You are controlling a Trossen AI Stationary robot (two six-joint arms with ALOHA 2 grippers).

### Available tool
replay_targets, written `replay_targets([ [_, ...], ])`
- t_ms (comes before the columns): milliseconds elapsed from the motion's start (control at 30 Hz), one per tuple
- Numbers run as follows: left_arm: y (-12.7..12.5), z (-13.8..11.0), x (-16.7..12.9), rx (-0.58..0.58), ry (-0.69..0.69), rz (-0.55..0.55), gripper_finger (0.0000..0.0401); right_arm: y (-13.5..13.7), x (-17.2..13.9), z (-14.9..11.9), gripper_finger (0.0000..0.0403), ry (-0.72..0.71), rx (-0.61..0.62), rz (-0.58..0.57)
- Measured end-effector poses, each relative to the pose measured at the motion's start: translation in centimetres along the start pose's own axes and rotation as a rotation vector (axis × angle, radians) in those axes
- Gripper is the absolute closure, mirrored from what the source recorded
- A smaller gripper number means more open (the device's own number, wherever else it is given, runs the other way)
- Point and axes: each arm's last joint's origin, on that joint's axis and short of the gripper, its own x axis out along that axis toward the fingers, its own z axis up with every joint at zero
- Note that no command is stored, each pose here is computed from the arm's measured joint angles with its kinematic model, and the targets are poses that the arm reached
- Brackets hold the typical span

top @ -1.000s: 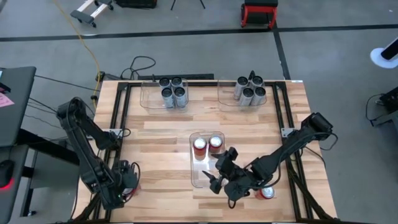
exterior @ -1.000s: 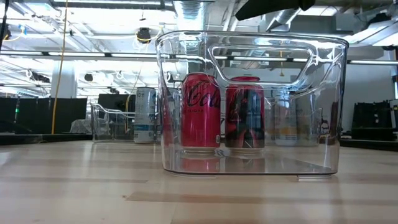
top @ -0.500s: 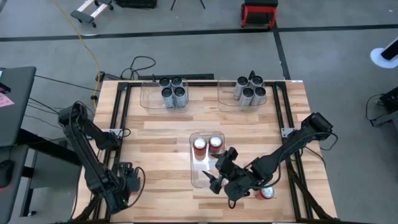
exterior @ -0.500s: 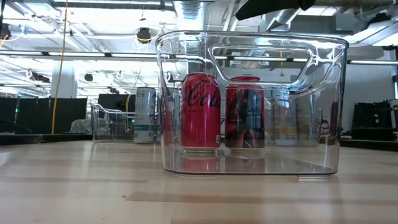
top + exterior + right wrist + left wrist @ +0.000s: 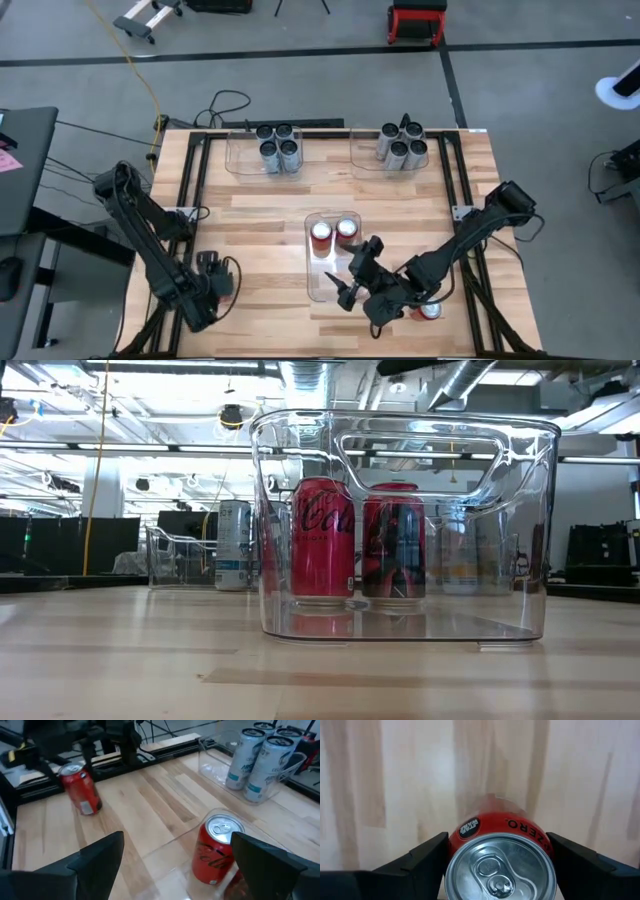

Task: Sort soda cans
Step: Put the red-black soda can into the bottom transparent bin

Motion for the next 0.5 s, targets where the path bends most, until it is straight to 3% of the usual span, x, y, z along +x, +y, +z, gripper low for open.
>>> replay_targets([
  [233, 2.4, 2.1, -1.2, -0.039, -0.049, -0.027, 0.0106, 0.0, -1.9, 0.3, 0.0019, -0.043, -0.006, -0.008],
  [500, 5.3, 5.9, -4.9, -0.062, -0.236, -0.033, 0.0106, -0.3, -4.2, -0.6, 0.0019, -0.115, -0.049, -0.089],
])
